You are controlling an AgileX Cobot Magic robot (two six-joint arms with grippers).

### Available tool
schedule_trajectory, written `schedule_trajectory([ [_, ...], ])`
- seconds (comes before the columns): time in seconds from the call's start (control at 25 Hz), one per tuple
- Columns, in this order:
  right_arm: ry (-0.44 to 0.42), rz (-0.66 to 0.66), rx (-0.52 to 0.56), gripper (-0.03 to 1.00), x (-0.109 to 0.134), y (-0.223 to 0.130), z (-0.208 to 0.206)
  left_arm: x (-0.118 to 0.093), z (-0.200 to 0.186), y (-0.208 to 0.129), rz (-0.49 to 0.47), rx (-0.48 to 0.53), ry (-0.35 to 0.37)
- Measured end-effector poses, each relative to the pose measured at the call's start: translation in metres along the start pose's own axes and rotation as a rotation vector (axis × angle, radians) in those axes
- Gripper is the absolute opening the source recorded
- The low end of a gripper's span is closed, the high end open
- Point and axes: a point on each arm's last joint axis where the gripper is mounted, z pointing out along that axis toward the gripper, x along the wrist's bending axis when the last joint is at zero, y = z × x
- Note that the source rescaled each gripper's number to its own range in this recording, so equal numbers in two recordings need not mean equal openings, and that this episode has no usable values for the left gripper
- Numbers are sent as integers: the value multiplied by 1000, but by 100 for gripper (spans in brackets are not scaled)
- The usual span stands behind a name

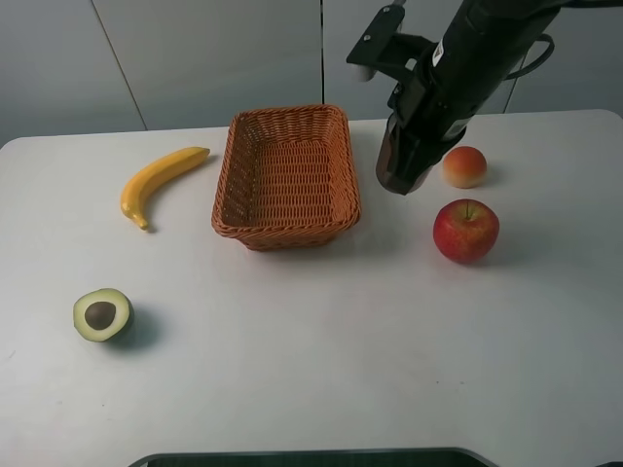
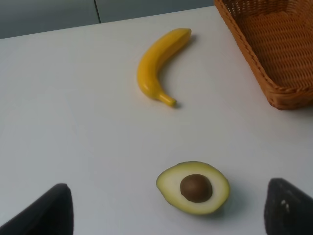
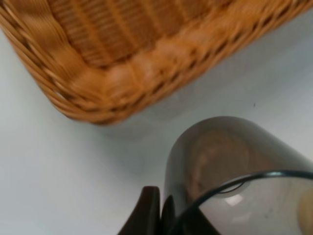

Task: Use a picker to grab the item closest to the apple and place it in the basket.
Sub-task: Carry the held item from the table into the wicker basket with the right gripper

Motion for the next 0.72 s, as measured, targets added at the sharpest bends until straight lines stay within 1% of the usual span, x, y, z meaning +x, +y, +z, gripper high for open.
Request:
schedule_trajectory([
  [0.2,-12,147,-84,0,8,27,-20,0,0,0,0,0,0],
  [0.36,-7,222,-138,0,13,52,-24,0,0,0,0,0,0],
  [0.48,3,249,-147,0,15,70,-10,0,0,0,0,0,0],
  [0.6,24,241,-146,0,21,88,8,0,0,0,0,0,0],
  [0.72,35,237,-168,0,25,103,23,0,0,0,0,0,0],
])
